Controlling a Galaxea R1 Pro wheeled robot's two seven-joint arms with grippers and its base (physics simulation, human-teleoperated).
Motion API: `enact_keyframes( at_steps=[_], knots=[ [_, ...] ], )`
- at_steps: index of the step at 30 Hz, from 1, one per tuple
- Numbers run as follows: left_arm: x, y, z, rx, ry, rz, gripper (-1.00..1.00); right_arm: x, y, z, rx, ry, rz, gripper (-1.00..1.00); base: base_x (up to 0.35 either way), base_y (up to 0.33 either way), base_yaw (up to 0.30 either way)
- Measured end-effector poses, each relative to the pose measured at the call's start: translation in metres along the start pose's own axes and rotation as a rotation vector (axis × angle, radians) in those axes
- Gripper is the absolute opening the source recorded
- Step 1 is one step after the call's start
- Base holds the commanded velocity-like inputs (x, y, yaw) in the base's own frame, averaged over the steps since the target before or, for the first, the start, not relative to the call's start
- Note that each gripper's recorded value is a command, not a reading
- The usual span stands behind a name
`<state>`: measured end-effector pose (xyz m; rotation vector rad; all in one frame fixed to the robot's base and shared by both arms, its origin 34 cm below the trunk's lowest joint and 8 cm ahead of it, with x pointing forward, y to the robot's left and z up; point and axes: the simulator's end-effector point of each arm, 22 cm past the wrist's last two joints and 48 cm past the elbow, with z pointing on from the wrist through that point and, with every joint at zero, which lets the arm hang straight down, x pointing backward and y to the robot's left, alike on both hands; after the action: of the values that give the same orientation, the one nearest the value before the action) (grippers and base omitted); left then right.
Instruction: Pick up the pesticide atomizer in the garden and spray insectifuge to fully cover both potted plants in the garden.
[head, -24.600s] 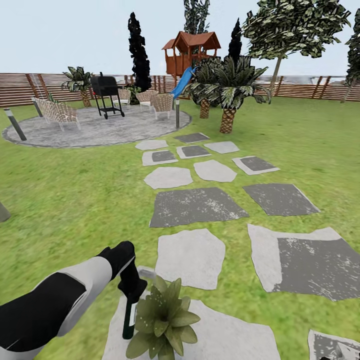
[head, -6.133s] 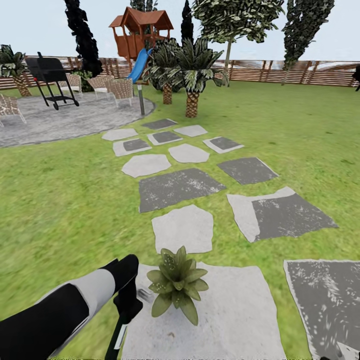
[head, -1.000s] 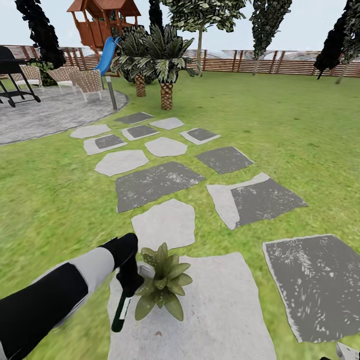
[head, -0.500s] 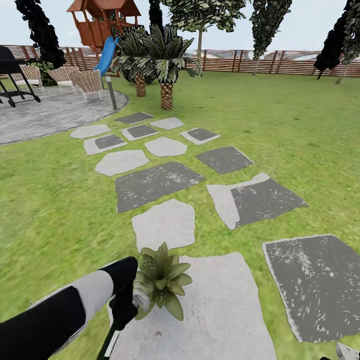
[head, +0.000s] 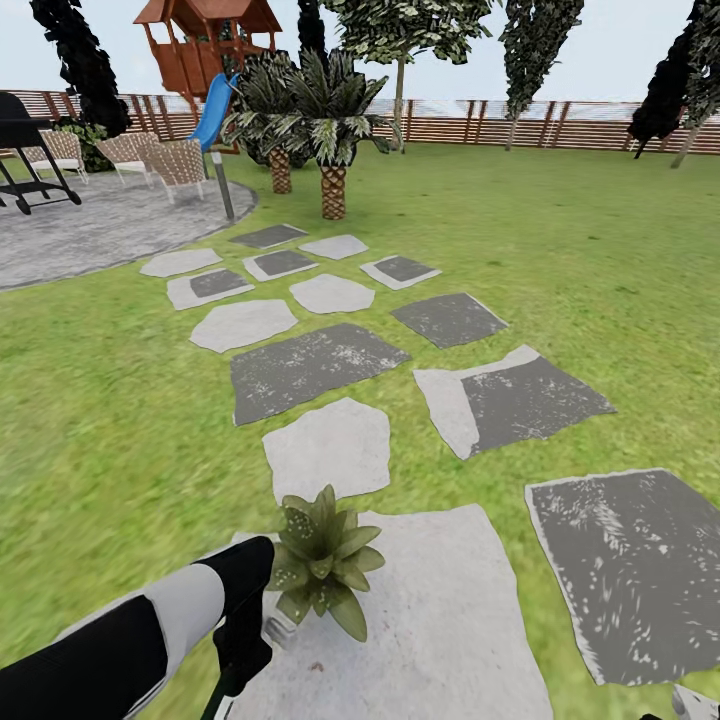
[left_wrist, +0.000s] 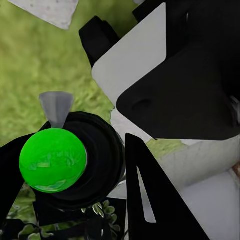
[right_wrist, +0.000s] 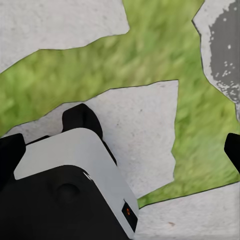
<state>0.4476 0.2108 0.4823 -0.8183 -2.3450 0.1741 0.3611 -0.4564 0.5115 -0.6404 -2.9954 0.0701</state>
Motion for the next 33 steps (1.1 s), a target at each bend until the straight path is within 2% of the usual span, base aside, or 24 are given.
enact_keyframes(
  at_steps=[4,7,11,15,21,25,27,30,33],
  knots=[
    [-0.005,0.006,-0.011,-0.014,-0.014,-0.001,-1.00,0.000,0.000,0.000,0.000,0.000,0.000,1.00,0.000,0.000,0.000],
    [-0.017,0.018,-0.037,-0.036,-0.051,-0.005,-1.00,0.000,0.000,0.000,-0.001,0.000,0.000,1.00,0.000,0.000,0.000],
    [-0.025,0.021,-0.057,-0.029,-0.078,-0.009,-1.00,0.000,0.000,0.000,0.000,0.000,0.000,1.00,0.000,0.000,0.000],
    [-0.028,0.022,-0.061,-0.029,-0.083,-0.009,-1.00,0.000,-0.001,0.000,0.001,0.002,0.000,1.00,0.000,0.000,0.000],
    [-0.037,0.030,-0.077,-0.044,-0.104,-0.010,-1.00,0.002,-0.001,0.002,0.005,0.009,0.000,1.00,0.000,0.000,0.000],
    [-0.036,0.024,-0.067,-0.028,-0.092,-0.007,-1.00,0.003,-0.002,0.004,0.008,0.015,0.000,1.00,0.000,0.000,0.000],
    [-0.030,0.017,-0.049,-0.008,-0.069,-0.005,-1.00,0.004,-0.002,0.005,0.009,0.018,0.000,1.00,0.000,0.000,0.000],
    [-0.013,0.000,-0.013,0.032,-0.015,0.001,-1.00,0.005,-0.002,0.006,0.010,0.021,0.000,1.00,0.000,0.000,0.000],
    [-0.006,-0.007,0.002,0.050,0.006,0.004,-1.00,0.005,-0.002,0.006,0.010,0.022,0.000,1.00,0.000,0.000,0.000]
  ],
)
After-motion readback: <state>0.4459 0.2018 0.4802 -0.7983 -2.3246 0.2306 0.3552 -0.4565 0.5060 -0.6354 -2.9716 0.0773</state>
